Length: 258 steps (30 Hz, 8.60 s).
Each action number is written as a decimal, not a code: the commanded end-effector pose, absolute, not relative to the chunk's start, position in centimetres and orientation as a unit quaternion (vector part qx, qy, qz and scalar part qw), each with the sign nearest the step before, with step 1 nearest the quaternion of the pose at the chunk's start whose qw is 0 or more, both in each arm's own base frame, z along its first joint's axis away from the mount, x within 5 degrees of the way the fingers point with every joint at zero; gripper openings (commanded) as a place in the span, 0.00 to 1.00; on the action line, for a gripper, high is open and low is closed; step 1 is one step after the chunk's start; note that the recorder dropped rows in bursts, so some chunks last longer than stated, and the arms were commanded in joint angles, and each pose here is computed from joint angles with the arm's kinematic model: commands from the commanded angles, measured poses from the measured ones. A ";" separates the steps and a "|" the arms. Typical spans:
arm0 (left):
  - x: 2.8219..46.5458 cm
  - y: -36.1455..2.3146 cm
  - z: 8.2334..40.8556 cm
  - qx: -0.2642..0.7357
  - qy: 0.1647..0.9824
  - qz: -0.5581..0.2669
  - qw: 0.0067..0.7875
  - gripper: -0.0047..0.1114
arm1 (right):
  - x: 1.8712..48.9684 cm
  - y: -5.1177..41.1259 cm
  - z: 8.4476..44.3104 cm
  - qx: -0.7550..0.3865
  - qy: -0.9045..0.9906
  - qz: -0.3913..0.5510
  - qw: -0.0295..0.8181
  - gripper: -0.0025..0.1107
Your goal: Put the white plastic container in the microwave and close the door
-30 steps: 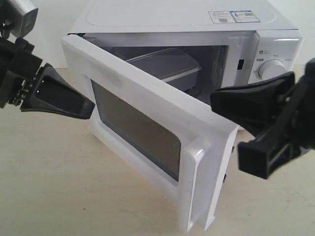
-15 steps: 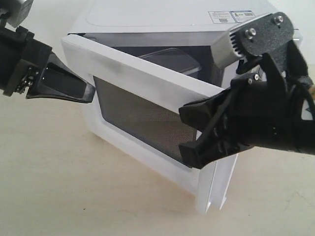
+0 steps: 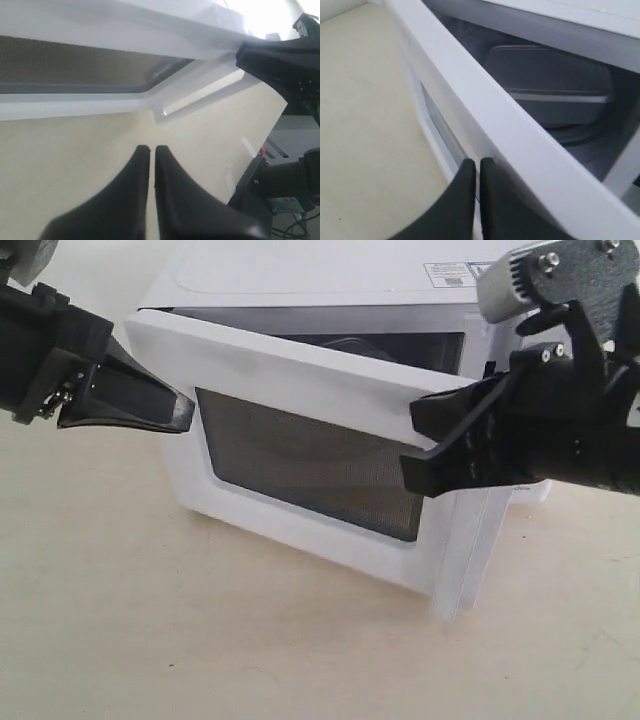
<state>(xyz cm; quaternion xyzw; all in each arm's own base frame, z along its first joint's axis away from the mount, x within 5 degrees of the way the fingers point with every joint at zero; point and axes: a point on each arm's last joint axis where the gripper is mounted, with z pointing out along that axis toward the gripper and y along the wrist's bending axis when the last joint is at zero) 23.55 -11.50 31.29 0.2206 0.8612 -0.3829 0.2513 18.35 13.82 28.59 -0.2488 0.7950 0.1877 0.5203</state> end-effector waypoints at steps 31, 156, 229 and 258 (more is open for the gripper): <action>24.0 -11.8 32.0 0.225 0.843 -0.390 0.294 0.08 | 26.2 13.0 26.5 -0.160 0.798 0.086 0.574 0.02; 24.5 -11.6 32.0 0.216 0.844 -0.374 0.318 0.08 | 5.3 1.8 25.7 -0.057 0.676 0.147 0.720 0.02; 24.6 -11.5 32.0 0.212 0.845 -0.370 0.324 0.08 | 5.3 -0.2 18.2 0.015 0.791 -0.012 0.612 0.02; 11.8 -1.9 32.8 0.136 0.717 -0.010 0.684 0.08 | 5.3 -0.2 18.2 0.017 0.792 -0.009 0.610 0.02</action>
